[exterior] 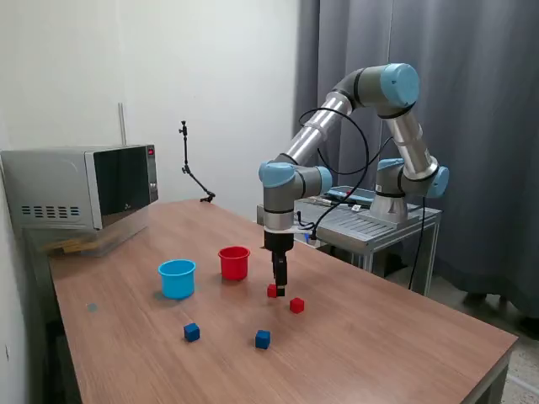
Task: Place red objects in the red bin, and blue objects in the blue bin.
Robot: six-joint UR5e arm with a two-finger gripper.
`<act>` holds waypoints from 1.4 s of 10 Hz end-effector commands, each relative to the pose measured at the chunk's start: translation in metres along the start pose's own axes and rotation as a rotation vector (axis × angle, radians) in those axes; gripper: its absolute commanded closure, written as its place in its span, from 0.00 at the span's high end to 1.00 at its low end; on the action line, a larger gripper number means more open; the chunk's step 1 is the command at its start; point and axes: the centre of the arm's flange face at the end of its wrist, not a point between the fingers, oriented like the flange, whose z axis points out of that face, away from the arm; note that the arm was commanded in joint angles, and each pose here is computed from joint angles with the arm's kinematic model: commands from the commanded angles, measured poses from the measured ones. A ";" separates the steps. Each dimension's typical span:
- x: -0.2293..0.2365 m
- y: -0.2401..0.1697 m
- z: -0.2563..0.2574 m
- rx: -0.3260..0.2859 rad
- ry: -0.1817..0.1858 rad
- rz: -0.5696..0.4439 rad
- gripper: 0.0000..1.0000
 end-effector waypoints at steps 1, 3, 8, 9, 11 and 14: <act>0.001 0.000 0.000 -0.001 0.000 0.002 1.00; 0.000 0.001 0.000 -0.002 -0.001 0.053 1.00; -0.004 0.003 0.005 -0.003 -0.014 0.216 1.00; -0.004 0.003 0.006 -0.002 -0.015 0.230 1.00; -0.004 0.004 0.010 0.004 -0.018 0.265 1.00; -0.003 0.005 0.010 0.006 -0.012 0.321 1.00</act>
